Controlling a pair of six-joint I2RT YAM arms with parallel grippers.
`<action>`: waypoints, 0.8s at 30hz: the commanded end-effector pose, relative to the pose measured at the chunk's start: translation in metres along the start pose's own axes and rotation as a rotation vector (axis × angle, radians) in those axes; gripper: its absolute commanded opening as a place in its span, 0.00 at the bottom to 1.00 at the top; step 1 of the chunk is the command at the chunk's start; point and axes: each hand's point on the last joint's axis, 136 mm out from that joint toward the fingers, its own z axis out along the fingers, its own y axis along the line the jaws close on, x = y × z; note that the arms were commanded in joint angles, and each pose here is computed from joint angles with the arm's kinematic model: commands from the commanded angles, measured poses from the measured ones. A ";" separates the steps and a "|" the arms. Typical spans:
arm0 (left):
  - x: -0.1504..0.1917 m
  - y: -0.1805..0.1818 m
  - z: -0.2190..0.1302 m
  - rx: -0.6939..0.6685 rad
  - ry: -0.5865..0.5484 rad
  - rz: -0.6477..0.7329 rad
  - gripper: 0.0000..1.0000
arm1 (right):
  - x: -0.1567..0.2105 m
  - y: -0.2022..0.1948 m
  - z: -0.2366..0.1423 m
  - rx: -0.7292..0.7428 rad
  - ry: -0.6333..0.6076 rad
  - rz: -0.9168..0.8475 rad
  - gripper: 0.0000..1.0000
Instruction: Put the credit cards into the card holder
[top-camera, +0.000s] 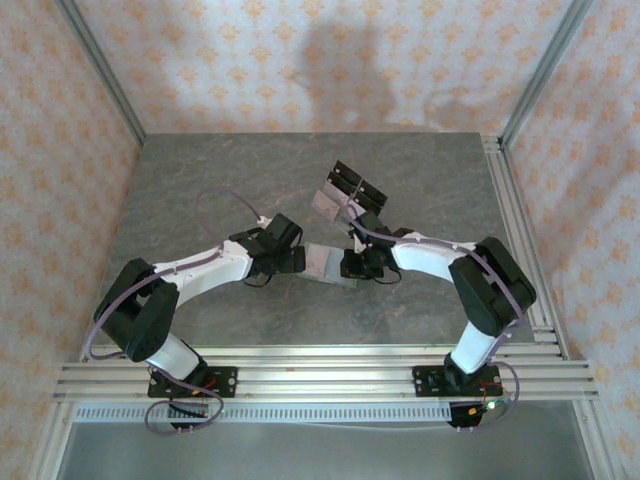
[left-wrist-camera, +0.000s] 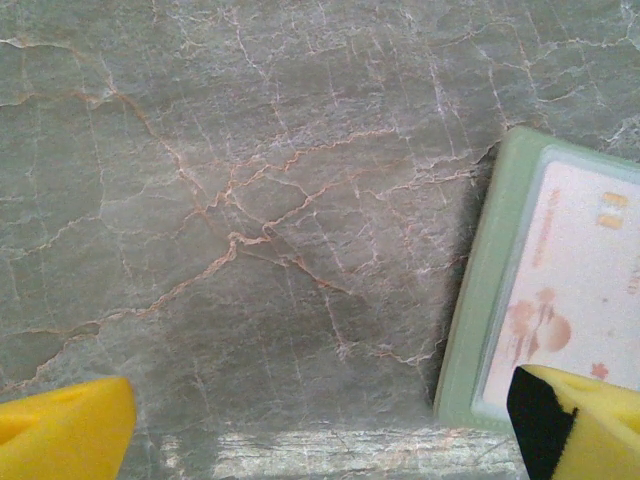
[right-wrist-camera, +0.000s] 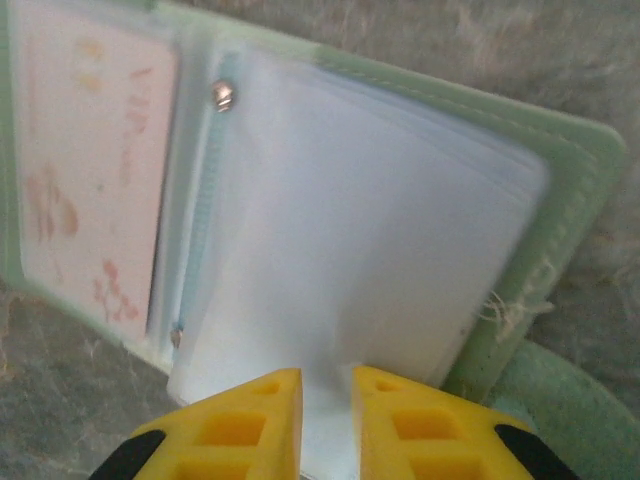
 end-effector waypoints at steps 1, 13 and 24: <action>-0.002 -0.001 -0.001 -0.012 -0.006 0.019 0.98 | -0.006 0.005 -0.022 0.026 -0.028 0.001 0.25; 0.000 0.011 0.001 -0.093 0.000 0.057 1.00 | -0.043 0.006 -0.031 0.134 -0.044 -0.066 0.45; 0.002 0.012 0.016 -0.139 0.037 0.089 1.00 | -0.025 -0.005 -0.015 0.160 0.004 -0.018 0.45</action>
